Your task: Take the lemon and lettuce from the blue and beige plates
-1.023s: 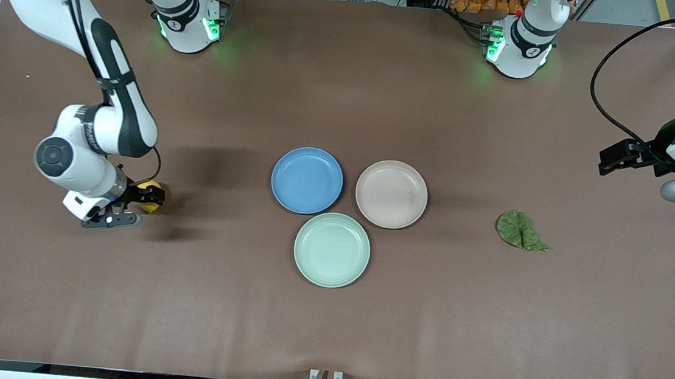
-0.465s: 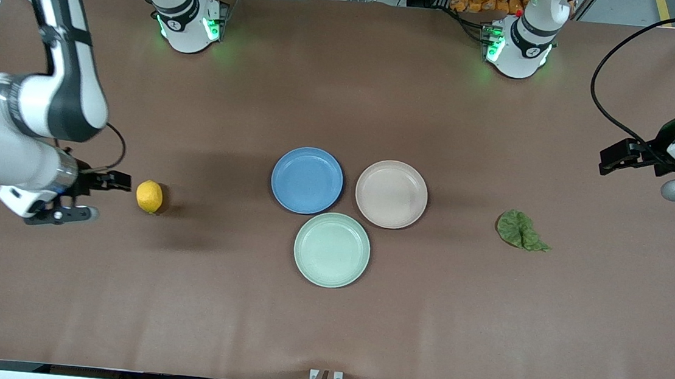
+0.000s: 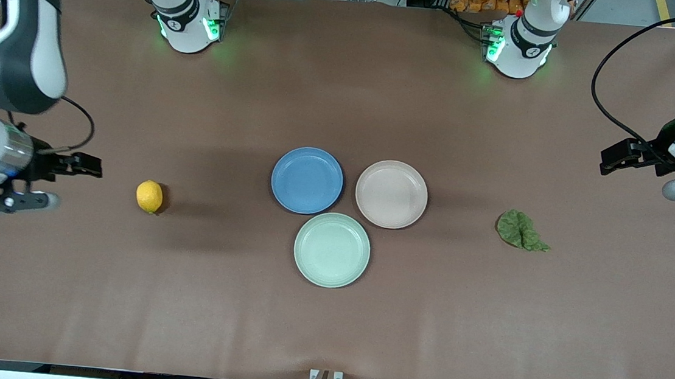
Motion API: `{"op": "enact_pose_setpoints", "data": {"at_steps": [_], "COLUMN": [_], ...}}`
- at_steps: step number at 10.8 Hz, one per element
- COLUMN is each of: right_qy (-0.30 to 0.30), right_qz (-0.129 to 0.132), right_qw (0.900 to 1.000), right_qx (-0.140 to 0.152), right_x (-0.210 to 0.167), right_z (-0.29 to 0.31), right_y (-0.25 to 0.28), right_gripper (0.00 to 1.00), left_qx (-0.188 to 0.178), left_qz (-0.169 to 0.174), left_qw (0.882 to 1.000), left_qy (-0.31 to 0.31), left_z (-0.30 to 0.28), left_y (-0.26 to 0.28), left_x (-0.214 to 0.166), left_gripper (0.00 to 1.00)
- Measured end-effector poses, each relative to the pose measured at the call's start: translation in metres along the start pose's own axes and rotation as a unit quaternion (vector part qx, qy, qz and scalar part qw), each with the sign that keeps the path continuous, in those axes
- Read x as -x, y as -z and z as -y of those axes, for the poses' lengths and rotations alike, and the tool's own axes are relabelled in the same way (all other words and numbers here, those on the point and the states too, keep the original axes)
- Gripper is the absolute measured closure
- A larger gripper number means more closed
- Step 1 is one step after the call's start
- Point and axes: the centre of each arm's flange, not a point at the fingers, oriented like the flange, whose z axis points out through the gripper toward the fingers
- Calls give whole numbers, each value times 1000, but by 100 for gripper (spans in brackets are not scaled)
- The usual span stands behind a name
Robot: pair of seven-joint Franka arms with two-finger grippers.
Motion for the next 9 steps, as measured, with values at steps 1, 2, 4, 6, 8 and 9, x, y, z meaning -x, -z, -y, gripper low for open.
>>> {"op": "enact_pose_setpoints", "data": {"at_steps": [1,2,4,6,8,9], "right_qy": [-5,-10,-36,-53,-57,-59], "right_qz": [-4,-5,-6,-3,-4,-12], "right_qw": [1000,1000,998,997,997,996], "right_qx": [-5,-15,-41,-57,-61,-62], "right_x": [13,27,58,81,96,102], "right_z": [-5,-6,-2,-2,-5,-8], "right_y": [19,37,72,94,107,114], "right_gripper": [0,0,0,0,0,0], "left_qx": [0,0,0,1,1,1], "left_qz": [0,0,-2,-6,-7,-7], "left_qw": [1000,1000,1000,1000,1000,1000], "left_qy": [0,0,0,0,0,0], "left_z": [0,0,0,0,0,0], "left_y": [0,0,3,6,7,7], "left_x": [0,0,1,1,1,1], "left_gripper": [0,0,0,0,0,0]}}
